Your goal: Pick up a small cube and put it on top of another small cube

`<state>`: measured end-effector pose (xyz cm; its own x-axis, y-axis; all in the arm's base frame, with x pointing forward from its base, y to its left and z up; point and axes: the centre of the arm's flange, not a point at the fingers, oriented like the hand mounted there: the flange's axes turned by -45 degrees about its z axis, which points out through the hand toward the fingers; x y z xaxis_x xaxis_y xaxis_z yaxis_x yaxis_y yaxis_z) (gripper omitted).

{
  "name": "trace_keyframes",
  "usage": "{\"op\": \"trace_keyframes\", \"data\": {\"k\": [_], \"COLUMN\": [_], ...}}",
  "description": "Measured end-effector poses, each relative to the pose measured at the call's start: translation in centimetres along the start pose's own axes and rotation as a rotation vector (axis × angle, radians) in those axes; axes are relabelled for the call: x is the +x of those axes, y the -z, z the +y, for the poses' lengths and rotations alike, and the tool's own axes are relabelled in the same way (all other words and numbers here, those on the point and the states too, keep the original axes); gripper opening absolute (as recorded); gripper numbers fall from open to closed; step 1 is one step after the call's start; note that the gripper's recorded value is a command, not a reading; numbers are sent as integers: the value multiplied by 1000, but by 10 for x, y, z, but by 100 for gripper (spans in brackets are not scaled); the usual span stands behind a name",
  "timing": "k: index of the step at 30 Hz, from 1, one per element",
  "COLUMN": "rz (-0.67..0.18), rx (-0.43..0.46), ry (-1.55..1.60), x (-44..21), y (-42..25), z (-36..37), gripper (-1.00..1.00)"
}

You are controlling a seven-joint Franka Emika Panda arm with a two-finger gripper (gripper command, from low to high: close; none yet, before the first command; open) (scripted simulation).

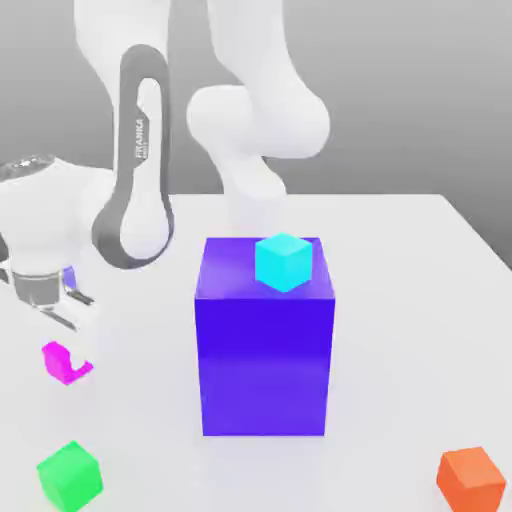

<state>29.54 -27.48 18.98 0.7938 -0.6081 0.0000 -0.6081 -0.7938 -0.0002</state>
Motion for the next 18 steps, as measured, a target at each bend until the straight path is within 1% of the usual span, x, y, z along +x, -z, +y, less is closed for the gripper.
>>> {"op": "trace_keyframes", "data": {"k": [4,10,14,15,18], "rz": [0,0,0,0,0], "rx": [-1,1,1,0,0], "ry": [-36,-92,-99,-100,-100], "x": [42,96,102,102,102], "y": [20,47,3,-6,-6], "z": [-44,-134,-147,-148,-148], "gripper": [-100,-100,-100,100,100]}}
